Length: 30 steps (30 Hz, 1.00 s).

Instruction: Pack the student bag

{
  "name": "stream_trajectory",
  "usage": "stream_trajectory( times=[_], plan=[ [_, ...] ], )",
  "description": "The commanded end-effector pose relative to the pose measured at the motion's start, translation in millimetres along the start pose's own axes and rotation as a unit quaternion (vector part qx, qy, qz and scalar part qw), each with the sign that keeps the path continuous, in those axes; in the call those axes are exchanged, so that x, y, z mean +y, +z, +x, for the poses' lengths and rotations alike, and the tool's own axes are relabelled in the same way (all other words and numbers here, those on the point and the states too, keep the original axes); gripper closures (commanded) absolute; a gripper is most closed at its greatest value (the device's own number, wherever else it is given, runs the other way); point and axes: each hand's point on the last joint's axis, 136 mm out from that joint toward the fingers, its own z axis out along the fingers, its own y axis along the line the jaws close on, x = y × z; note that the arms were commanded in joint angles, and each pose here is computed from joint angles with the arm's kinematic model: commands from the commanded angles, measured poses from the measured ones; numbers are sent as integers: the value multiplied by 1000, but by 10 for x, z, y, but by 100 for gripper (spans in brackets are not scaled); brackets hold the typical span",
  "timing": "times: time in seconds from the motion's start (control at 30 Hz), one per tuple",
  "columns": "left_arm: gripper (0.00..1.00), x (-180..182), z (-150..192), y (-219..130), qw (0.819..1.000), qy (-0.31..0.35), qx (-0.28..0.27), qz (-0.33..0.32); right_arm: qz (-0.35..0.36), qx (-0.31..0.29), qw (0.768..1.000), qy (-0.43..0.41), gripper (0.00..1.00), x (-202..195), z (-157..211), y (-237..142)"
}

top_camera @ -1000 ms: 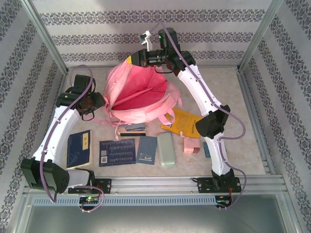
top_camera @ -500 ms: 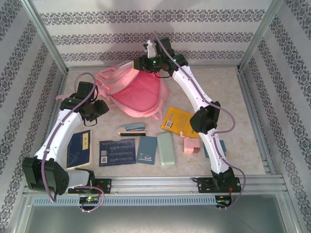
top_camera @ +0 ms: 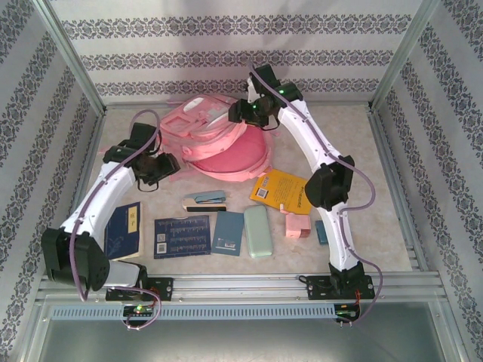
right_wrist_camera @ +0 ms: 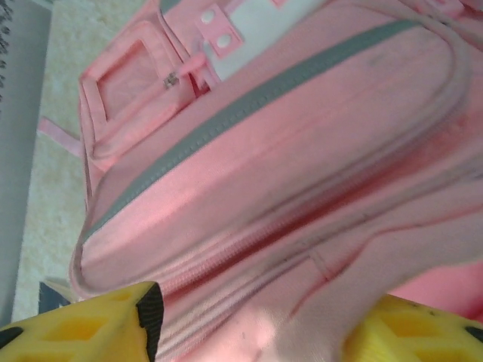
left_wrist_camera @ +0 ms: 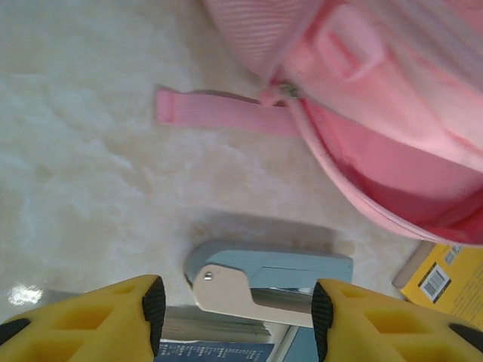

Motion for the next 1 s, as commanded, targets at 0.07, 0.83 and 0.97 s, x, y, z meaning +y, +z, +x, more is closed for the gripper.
stream_trajectory(
  times=[0.07,0.83,0.97],
  plan=[
    [44,-439,-1,-49,993,119,0,9,-12,-24,1000,1,47,13,-22,-377],
    [38,-1439,267,293,961,266,52,59,181,99,977,51,9,-1216,2414,-1149],
    [38,-1467,288,289,960,268,55,67,211,152,965,37,2,-1440,3001,-1138]
  ],
)
